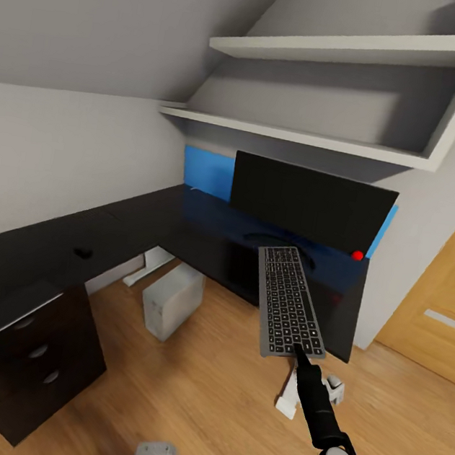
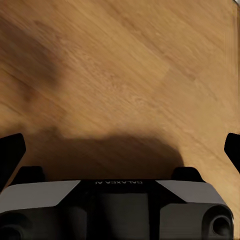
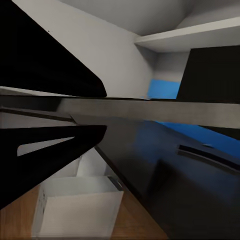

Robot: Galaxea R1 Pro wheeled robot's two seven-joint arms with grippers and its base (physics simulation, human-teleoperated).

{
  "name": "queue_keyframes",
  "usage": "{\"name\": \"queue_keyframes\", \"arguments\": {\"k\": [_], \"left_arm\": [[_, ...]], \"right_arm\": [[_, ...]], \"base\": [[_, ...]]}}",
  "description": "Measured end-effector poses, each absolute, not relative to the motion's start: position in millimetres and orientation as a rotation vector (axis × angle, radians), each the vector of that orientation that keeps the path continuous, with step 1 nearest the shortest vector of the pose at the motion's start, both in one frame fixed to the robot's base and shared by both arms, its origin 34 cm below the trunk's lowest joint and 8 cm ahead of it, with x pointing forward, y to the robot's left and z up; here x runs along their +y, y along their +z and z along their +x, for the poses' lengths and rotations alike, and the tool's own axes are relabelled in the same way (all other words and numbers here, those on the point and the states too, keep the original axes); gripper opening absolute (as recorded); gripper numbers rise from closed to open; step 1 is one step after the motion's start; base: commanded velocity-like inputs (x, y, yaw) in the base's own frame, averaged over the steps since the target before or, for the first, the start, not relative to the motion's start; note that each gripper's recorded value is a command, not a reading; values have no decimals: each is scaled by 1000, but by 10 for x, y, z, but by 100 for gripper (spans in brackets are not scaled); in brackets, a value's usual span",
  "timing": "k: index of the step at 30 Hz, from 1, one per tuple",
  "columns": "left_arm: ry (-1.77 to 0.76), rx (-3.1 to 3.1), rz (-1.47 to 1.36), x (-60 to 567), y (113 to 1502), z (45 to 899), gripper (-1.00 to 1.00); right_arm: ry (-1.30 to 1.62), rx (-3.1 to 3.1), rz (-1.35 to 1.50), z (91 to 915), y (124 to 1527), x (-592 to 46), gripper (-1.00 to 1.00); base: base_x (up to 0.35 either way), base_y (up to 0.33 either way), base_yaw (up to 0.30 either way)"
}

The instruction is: In the bedroom, organize the workspace by keeping the computer under the desk, ensuring the monitor is on the desk, placing the keyboard on the desk next to the monitor, placing the mouse on the desk next to the keyboard, moving the folder from the swivel chair onto the desk next to the mouse, stacking the notebook on top of the folder with the pen on top of the notebook, and positioning the swivel chair next to the desk.

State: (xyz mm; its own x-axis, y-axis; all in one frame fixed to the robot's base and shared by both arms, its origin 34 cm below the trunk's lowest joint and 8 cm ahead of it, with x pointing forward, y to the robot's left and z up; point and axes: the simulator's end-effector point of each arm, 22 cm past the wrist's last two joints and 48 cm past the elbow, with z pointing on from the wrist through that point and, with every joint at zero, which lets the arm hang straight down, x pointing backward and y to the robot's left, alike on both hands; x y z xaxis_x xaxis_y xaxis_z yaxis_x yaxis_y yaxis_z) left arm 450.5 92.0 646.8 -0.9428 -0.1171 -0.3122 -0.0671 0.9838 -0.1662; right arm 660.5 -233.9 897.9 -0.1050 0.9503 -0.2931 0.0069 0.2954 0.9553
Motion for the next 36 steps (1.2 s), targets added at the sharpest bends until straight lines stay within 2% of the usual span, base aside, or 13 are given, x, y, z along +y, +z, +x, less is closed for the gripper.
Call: {"name": "queue_keyframes", "arguments": {"k": [14,29,36], "left_arm": [[-217,2810,-132,921,6449,4483,100],[-215,2810,-132,930,6445,4481,100],[-215,2812,-132,930,6441,4477,100]], "right_arm": [[1044,1428,952,6604,8969,-2346,-100],[1068,1404,982,6609,8992,-2372,-100],[967,1363,1058,6599,8873,-2601,-100]], "base": [[-1,0,-237],[0,0,-13],[0,0,0]]}}
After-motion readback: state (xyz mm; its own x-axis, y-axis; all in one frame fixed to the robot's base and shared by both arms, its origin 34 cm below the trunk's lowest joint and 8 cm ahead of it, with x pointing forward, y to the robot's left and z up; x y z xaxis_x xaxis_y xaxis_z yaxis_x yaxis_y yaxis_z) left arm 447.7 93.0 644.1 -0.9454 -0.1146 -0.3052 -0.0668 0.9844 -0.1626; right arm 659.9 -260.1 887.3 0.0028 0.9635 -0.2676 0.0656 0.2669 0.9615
